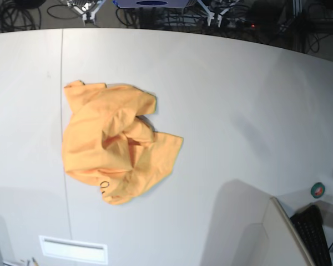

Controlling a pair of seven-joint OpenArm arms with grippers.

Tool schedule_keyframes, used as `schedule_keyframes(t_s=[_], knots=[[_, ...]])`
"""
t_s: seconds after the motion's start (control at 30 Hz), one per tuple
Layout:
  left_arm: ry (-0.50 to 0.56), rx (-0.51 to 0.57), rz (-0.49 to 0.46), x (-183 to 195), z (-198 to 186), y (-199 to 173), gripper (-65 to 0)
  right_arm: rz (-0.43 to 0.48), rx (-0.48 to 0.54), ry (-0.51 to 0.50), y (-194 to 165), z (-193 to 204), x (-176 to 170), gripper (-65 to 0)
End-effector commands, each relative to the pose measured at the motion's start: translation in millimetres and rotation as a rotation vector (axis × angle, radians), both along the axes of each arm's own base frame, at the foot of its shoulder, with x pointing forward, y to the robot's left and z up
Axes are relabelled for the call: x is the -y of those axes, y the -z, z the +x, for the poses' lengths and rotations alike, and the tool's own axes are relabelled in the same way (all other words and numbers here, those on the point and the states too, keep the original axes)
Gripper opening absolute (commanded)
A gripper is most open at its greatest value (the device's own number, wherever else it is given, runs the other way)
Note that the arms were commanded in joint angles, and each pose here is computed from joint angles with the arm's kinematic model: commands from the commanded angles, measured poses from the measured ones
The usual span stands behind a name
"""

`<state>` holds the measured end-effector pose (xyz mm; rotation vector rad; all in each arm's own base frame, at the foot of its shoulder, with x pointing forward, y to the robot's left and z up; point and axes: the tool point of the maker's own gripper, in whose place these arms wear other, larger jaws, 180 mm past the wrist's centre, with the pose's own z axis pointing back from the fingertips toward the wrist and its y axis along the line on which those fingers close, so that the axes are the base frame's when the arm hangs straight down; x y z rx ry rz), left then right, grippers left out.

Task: Layout the t-shirt on the table in an organized manner, then fold the t-shirt properly

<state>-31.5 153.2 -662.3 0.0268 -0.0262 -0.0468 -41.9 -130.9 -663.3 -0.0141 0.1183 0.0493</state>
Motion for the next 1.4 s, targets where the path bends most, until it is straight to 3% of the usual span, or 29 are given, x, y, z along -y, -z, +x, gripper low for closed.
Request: schedule_keyframes(t_s=[0.0, 0.37, 0.53, 0.8, 0.97, 1.37], knots=[[-0.001, 0.005, 0.01, -4, -1, -1, -65.0, 0.0, -0.007, -0.006, 0, -2, 3, -65.0], [-0.005, 0.01, 0.01, -4, 0, -1, -65.0, -0.009, -0.001, -0.008, 0, 1, 10, -65.0], [0.009, 0.008, 0.011, -5, -1, -1, -65.0, -0.005, 0.059, -0.009, 0, 16, 9, -65.0], [-0.003, 0.021, 0.028, -16, 5, -2, -65.0, -0.003, 0.082, -0.013, -1, 10, 8, -65.0], [0.005, 0.008, 0.032, -19, 0, -2, -65.0, -0.006, 0.025, -0.012, -1, -2, 9, -65.0], [0.016, -0.002, 0.031, -19, -10, -3, -65.0, -0.006, 0.028, -0.012, -1, -1, 9, -65.0]])
